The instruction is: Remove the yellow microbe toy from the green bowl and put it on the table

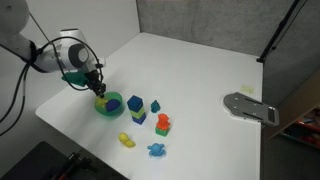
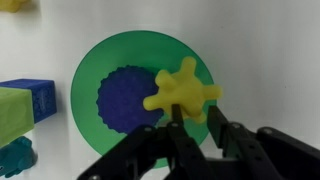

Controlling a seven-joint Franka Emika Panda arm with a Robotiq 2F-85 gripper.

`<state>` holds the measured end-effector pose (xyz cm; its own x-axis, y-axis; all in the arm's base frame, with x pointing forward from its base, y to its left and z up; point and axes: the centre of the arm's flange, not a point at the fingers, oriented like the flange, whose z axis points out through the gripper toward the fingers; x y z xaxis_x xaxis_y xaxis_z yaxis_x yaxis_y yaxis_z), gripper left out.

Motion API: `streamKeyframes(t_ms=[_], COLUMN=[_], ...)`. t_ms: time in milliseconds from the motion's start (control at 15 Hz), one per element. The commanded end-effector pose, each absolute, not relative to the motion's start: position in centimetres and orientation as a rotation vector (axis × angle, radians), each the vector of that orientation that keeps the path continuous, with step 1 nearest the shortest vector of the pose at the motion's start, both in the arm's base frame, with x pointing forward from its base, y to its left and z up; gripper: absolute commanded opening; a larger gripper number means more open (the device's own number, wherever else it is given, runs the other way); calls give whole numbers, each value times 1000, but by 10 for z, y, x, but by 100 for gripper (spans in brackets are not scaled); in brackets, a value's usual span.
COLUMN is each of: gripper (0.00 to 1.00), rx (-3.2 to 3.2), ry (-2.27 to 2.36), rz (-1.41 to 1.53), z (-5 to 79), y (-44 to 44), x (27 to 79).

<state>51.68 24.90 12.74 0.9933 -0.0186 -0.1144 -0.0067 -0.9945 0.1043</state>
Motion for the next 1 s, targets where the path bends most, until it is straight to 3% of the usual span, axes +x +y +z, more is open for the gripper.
streamKeyframes(t_ms=[0, 933], gripper=[3, 4], rx=[3023, 3046], ry=[-73, -127], rz=[-173, -94], z=[133, 211], y=[245, 242], x=[522, 540])
